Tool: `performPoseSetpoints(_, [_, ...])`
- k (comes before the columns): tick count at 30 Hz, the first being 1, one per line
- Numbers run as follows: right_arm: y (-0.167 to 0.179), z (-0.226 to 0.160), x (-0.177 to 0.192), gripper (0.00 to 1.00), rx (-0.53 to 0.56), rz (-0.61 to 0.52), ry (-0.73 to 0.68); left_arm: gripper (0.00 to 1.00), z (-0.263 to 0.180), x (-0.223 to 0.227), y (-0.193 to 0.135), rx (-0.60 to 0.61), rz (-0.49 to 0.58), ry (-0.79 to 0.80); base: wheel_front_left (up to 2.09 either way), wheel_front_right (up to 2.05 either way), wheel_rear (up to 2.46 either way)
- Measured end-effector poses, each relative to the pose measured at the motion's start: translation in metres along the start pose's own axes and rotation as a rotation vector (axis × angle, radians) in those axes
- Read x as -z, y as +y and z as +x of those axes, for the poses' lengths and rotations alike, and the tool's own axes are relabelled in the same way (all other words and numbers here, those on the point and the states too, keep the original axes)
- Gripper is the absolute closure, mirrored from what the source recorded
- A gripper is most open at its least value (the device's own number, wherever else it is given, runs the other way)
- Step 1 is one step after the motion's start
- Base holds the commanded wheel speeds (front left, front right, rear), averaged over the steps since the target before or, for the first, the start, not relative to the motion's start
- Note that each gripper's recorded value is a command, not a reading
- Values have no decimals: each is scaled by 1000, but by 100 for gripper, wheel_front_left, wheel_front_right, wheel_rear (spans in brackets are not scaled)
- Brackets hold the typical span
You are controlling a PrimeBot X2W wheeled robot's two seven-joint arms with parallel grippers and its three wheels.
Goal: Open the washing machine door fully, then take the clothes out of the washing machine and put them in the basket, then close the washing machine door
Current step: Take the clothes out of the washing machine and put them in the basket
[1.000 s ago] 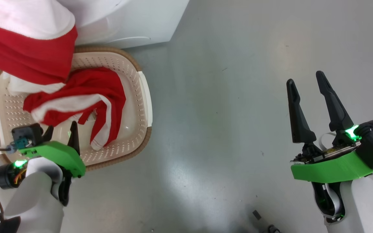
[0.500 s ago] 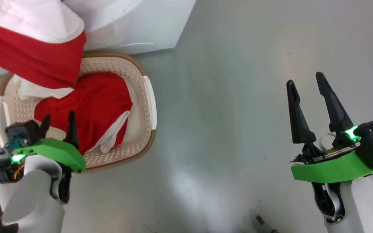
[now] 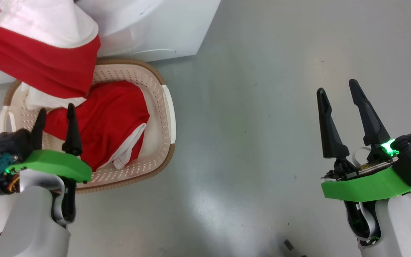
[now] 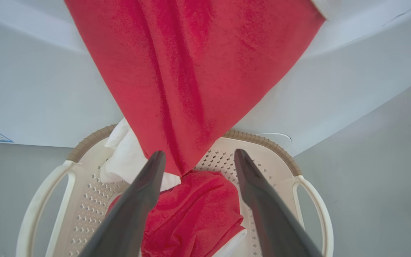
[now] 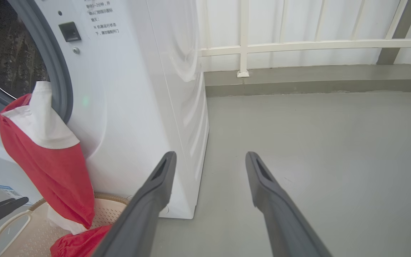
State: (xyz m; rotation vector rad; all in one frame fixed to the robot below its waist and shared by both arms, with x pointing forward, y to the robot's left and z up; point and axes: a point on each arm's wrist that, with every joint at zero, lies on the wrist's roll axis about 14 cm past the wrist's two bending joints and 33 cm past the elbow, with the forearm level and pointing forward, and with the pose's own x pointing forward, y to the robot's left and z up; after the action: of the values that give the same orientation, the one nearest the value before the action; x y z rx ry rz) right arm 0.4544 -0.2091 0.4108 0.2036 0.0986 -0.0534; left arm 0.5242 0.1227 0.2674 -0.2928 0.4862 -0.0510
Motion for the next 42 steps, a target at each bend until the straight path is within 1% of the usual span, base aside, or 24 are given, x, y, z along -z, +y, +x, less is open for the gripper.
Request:
performPoseSetpoints(10, [1,1,-2,0,-1,8,-9,0,-16,-35,-8,29,-9,-134,0,0,0])
performPoseSetpoints(16, [3,2,-4,0,-7,11,-14,0,-28,-56,-8,24,-8,-208,0,0,0])
performPoseSetpoints(29, [2,3,-7,0,-5,11,-22,0,-59,-91,-21,38,51,-310,0,0,0])
performPoseSetpoints(35, [4,3,-6,0,-9,13,-23,0,-70,-102,-18,30,78,-331,0,0,0])
performPoseSetpoints(42, [4,4,-7,0,-11,14,-26,0,-77,-116,-22,31,74,-365,0,0,0])
